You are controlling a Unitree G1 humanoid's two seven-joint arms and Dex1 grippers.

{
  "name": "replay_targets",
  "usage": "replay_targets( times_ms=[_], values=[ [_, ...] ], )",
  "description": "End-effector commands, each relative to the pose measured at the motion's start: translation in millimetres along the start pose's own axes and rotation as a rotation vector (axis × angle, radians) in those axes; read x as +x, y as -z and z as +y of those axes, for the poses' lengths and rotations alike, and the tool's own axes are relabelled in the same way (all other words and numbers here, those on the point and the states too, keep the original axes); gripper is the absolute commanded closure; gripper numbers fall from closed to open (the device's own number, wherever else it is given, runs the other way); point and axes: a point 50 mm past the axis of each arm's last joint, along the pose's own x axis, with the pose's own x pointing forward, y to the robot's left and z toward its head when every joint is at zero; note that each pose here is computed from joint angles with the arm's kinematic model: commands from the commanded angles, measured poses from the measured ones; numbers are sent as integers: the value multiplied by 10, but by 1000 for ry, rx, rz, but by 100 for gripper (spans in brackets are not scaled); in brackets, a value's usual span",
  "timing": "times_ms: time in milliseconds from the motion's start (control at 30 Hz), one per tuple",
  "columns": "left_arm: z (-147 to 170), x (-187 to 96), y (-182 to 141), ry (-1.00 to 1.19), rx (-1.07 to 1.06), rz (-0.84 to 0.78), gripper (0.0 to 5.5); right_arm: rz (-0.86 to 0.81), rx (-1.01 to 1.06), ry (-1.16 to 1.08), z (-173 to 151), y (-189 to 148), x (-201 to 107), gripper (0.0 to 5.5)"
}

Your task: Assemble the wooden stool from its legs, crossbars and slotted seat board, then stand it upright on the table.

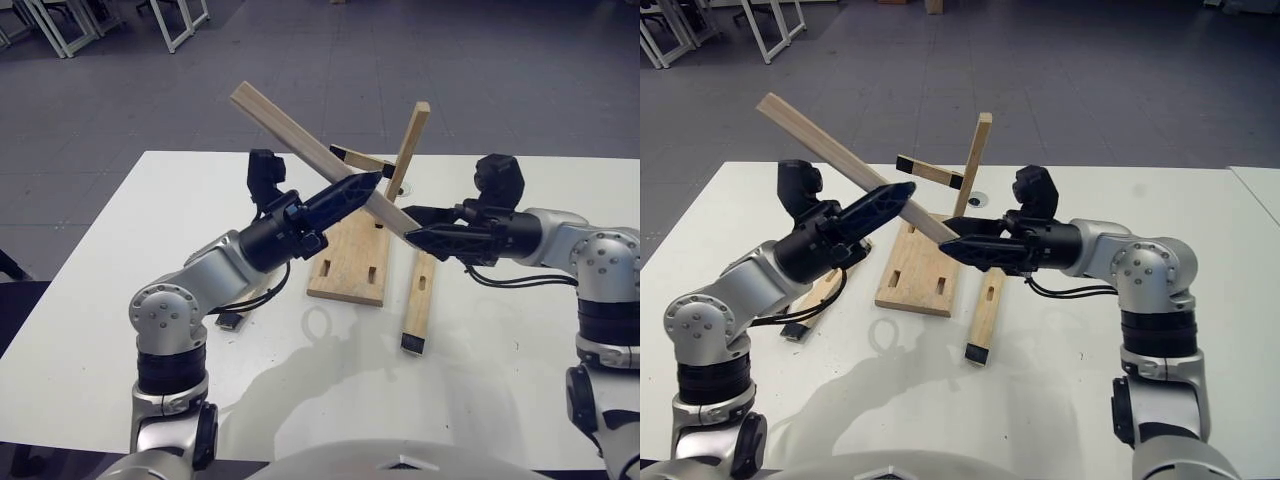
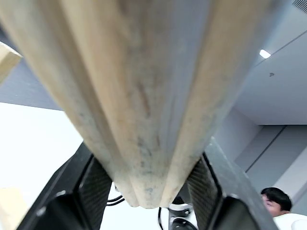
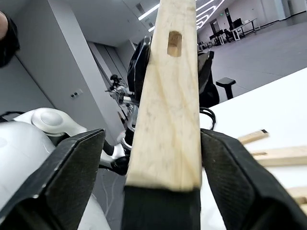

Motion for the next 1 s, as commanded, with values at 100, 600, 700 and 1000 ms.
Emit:
replay_targets(
  times_ms=[100,600,700,1000],
  values=[
    [74,-326,-489,-166,206,-84,346,188,-49,165,-134,203,-359,200],
    [314,-539,-390,-420,512,41,346,871,-1002,271,-1022,564,316,200],
    [317,-519,-358,-417,506,37,346,939,-1073,220,-1086,604,357,200],
    [336,-445,-329,-394,503,60,346,1052,-1109,-14,-1004,702,217,200]
  ],
)
